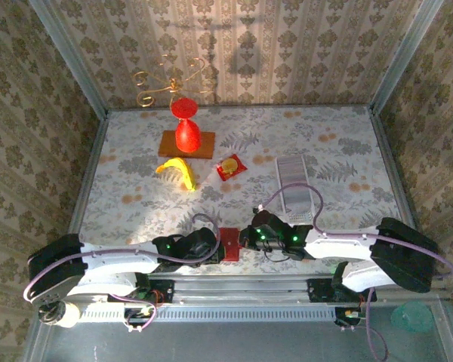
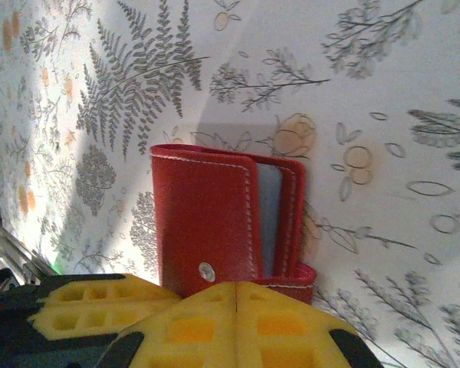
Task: Put the credit cards into the card holder
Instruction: Close the button on the card holder.
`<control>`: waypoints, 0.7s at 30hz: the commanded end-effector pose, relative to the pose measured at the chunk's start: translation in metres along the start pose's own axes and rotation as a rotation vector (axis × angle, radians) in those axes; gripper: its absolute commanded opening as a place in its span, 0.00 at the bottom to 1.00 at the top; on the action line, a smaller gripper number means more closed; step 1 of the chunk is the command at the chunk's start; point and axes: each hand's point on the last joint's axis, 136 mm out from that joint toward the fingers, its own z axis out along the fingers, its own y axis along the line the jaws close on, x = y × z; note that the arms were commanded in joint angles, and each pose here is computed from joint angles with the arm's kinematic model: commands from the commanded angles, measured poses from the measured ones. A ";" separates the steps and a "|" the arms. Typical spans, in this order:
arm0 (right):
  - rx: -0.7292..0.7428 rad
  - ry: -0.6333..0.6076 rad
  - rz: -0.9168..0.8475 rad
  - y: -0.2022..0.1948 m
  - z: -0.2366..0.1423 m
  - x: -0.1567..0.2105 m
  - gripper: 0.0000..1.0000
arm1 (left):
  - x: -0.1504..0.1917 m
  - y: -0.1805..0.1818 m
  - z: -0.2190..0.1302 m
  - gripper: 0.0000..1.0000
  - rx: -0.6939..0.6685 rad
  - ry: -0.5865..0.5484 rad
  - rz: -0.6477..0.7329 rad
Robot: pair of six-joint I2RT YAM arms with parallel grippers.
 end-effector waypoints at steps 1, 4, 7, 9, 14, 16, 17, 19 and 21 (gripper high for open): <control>-0.060 0.016 -0.013 0.021 0.008 0.000 0.00 | 0.012 0.017 0.002 0.00 -0.060 0.032 -0.011; -0.045 0.040 -0.021 0.022 0.016 0.005 0.00 | 0.012 0.018 0.002 0.00 -0.061 0.029 -0.011; -0.029 0.058 -0.028 0.020 0.021 0.009 0.00 | 0.012 0.018 0.002 0.00 -0.059 0.027 -0.015; -0.004 0.062 -0.036 0.016 0.022 0.011 0.00 | 0.012 0.019 0.002 0.00 -0.061 0.026 -0.013; 0.119 0.061 -0.078 -0.003 0.020 0.013 0.00 | 0.011 0.020 0.000 0.00 -0.056 0.017 -0.019; 0.155 0.060 -0.090 -0.006 0.020 0.013 0.00 | 0.010 0.020 -0.001 0.00 -0.056 0.011 -0.020; 0.172 0.063 -0.098 -0.007 0.020 0.014 0.00 | 0.009 0.020 -0.002 0.00 -0.053 0.006 -0.024; 0.204 0.068 -0.116 -0.009 0.021 0.015 0.00 | 0.008 0.018 -0.003 0.00 -0.039 0.000 -0.028; 0.234 0.065 -0.129 -0.011 0.021 0.016 0.00 | 0.008 0.018 -0.003 0.00 -0.033 -0.005 -0.035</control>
